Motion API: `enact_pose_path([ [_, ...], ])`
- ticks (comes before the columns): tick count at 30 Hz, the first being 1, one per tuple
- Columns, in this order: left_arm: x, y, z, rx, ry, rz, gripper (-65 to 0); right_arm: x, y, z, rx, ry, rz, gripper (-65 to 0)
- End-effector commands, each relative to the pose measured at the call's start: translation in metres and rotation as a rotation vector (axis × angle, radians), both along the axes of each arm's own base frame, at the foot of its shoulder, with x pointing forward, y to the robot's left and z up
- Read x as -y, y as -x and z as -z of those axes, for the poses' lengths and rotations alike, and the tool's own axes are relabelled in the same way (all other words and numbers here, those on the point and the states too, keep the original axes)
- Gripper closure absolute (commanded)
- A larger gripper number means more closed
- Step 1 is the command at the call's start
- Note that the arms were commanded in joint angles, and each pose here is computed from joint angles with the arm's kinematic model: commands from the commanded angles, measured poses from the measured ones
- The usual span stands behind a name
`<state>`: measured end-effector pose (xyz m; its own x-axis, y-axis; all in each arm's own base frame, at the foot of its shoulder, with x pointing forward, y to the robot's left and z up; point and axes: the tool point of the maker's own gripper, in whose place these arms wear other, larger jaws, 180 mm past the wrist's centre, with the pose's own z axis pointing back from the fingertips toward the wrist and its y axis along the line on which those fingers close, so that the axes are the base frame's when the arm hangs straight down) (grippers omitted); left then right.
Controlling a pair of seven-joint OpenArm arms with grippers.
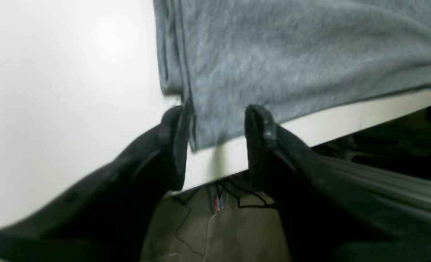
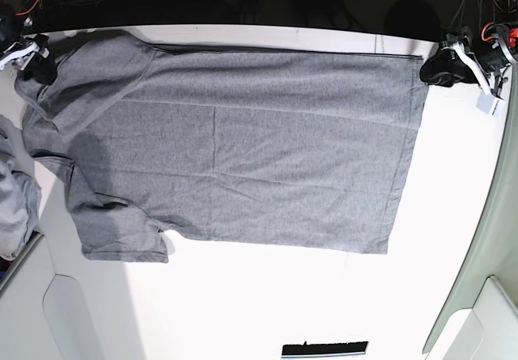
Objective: Layout the t-shirt on the table in an organized manner, then fold the t-shirt properly
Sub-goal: 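Grasp the folded edge corners with both grippers, then grasp the hem corners and fold the hem over onto the shirt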
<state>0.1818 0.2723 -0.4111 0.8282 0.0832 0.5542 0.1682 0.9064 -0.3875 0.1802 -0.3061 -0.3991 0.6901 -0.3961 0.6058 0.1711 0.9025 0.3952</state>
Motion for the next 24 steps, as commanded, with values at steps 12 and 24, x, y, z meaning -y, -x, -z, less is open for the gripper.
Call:
enact_pose_path([
  [12,-0.009,-0.098,-0.101,0.376,-0.097,0.067,-28.0,0.051,-0.073,-0.107,0.315,0.216,0.042,-24.4],
  [24,-0.01,-0.186,-0.053,0.337,-0.161,0.075,-28.8,0.04,-0.191,-0.048,0.256,0.19,0.025,-27.4],
])
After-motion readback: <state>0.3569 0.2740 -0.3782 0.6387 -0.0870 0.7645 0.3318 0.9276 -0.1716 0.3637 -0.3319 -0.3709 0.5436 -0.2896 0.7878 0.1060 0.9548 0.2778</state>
